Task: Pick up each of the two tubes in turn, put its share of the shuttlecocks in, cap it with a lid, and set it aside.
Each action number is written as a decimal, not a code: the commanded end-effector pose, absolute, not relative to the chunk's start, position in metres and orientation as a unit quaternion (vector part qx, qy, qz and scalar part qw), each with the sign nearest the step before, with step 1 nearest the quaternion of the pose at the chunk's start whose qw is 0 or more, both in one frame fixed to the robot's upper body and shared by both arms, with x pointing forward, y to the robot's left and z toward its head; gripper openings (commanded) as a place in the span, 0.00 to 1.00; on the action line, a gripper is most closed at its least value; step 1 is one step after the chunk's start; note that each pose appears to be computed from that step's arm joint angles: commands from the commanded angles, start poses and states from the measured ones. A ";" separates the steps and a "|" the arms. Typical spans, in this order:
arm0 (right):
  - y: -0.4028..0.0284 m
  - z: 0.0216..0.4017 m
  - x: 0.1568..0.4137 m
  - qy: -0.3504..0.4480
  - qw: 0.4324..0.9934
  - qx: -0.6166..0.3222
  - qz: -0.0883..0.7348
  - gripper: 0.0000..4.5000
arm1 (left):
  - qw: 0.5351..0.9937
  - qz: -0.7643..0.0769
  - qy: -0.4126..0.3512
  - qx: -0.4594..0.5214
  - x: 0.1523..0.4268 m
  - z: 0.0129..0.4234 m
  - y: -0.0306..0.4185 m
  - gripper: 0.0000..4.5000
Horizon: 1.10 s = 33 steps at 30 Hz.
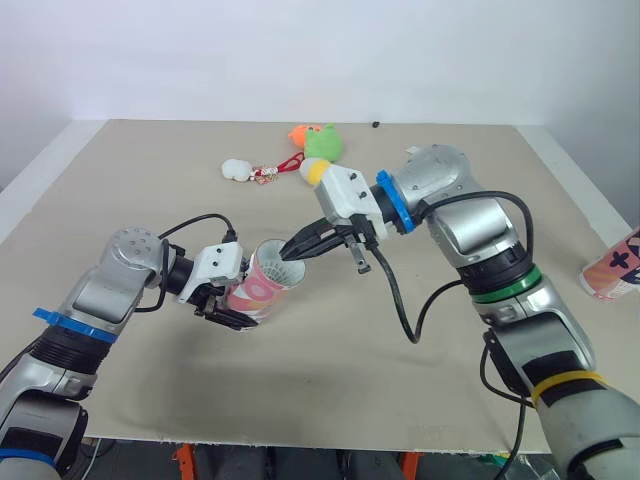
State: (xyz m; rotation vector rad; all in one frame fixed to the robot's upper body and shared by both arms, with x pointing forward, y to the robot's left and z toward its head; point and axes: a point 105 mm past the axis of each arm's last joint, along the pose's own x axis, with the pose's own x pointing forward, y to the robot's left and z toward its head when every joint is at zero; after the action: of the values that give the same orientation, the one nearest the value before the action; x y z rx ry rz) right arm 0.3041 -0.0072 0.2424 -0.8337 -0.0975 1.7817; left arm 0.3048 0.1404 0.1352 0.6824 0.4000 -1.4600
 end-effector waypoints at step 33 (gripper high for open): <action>-0.012 0.263 0.297 0.015 0.513 -0.301 0.804 0.02 | 0.685 -0.639 0.187 0.297 0.301 0.120 0.141 0.68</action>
State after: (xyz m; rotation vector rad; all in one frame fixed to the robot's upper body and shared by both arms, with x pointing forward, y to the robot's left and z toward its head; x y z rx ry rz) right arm 0.3050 -0.0061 0.2530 -0.6928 0.0727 1.8939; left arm 0.3028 0.1425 0.1330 0.6713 0.3758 -1.4240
